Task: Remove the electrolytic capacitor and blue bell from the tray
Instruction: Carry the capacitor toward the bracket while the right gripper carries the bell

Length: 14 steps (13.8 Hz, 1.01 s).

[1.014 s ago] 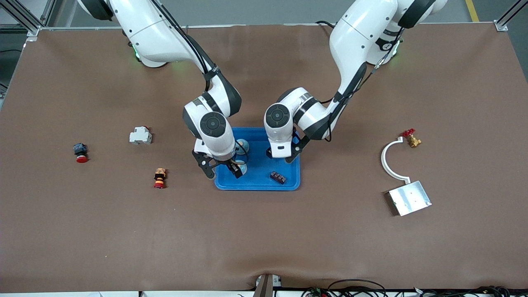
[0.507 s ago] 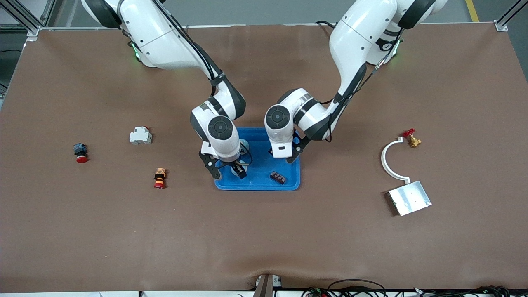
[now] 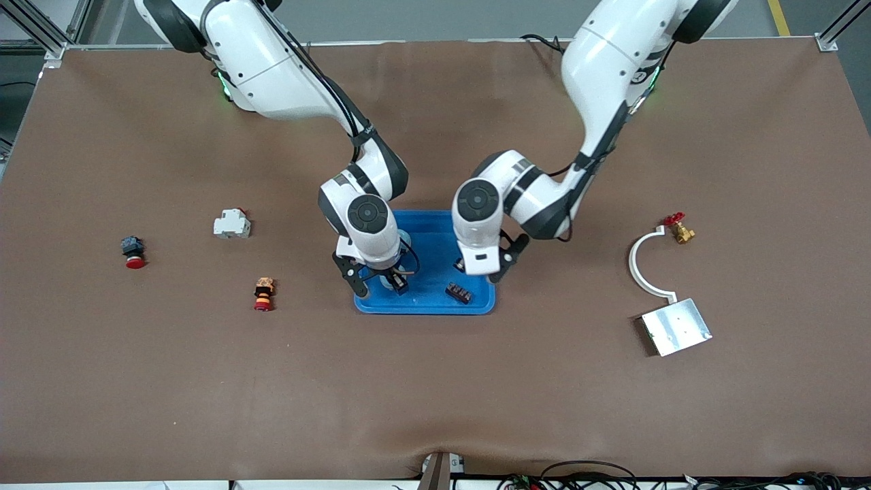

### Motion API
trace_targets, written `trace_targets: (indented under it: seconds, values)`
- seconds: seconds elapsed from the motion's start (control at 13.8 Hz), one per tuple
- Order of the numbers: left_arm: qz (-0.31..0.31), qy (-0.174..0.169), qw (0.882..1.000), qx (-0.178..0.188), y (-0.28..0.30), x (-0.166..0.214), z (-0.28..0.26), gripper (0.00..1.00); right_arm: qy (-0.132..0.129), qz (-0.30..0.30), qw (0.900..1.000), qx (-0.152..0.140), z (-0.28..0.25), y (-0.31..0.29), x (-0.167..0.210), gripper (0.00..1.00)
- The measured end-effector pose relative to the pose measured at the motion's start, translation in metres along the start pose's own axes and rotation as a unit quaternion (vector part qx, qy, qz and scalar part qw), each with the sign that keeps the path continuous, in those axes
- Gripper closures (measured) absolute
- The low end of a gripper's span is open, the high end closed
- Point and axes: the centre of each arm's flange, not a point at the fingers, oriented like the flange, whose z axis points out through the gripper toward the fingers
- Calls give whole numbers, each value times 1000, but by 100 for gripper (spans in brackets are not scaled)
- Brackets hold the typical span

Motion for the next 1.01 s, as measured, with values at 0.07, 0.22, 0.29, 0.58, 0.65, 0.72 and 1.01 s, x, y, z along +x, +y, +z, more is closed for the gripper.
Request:
trace_targets:
  seconds: [0.07, 0.22, 0.29, 0.58, 0.65, 0.72, 1.01]
  values:
    - [5, 1, 1000, 8, -5, 20, -14, 66, 0, 0, 1000, 2, -2, -1, 0, 34]
    - [25, 2, 999, 23, -20, 57, -35, 66, 1, -1, 1000, 6, -6, -5, 0, 34]
    - [43, 1, 999, 30, -29, 72, -40, 66, 2, -2, 1000, 5, -10, -8, 2, 34]
    - [104, -9, 992, 66, -82, 149, -25, 66, 5, -95, 993, -63, -35, -10, 14, 34]
    - [113, -8, 991, 74, -94, 170, -20, 66, 2, -124, 989, -78, -48, -9, 24, 34]
    - [120, -8, 990, 80, -104, 189, -16, 66, -2, -151, 984, -91, -64, -6, 40, 34]
    - [155, -5, 984, 93, -131, 242, -9, 66, -25, -255, 962, -98, -135, 26, 137, 34]
